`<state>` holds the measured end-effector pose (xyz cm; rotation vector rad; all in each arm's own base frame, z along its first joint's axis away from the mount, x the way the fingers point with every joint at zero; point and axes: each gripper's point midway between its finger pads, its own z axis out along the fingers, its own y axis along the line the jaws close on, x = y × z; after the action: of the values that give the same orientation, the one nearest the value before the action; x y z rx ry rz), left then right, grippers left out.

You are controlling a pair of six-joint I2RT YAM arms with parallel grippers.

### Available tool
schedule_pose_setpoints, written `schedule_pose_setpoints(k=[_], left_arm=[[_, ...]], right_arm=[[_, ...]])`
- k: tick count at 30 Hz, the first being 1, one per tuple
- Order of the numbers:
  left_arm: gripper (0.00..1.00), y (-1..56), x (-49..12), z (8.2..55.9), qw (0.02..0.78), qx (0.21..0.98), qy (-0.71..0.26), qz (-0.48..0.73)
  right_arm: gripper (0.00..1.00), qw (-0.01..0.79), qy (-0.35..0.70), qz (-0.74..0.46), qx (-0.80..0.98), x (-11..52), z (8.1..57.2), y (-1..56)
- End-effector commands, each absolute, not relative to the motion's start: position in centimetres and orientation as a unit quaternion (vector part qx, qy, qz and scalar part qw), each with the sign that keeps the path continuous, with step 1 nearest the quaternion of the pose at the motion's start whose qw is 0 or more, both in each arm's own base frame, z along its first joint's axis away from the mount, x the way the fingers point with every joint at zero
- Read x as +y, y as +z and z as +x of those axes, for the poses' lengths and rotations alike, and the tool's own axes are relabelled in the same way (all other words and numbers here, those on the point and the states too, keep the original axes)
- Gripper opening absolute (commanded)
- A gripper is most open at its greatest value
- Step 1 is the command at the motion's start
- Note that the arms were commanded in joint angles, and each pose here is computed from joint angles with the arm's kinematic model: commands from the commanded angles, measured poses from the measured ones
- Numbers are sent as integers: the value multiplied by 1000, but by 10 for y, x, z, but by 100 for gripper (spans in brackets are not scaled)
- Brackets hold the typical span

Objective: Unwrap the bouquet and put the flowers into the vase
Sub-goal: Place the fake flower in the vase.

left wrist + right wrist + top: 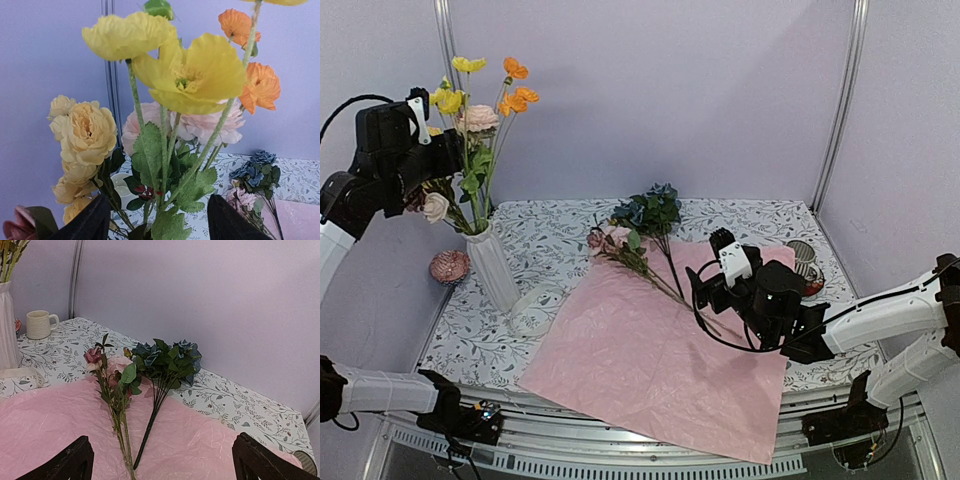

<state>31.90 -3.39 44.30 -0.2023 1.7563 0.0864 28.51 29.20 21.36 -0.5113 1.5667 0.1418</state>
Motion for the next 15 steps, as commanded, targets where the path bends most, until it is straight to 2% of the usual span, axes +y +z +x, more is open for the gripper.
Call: schedule_pose_setpoints(k=[1,8,15], left_arm=[[70,478,-39,296,658,749,-27,-81],[70,505,-109,271,675,703,-219,52],[69,485,-168,280,625,705,-312,122]], right_arm=[[99,679,65,-220,698,290,287,211],[99,675,73,-230,697,296,286,210],[99,639,90,-269,715,322,288,199]])
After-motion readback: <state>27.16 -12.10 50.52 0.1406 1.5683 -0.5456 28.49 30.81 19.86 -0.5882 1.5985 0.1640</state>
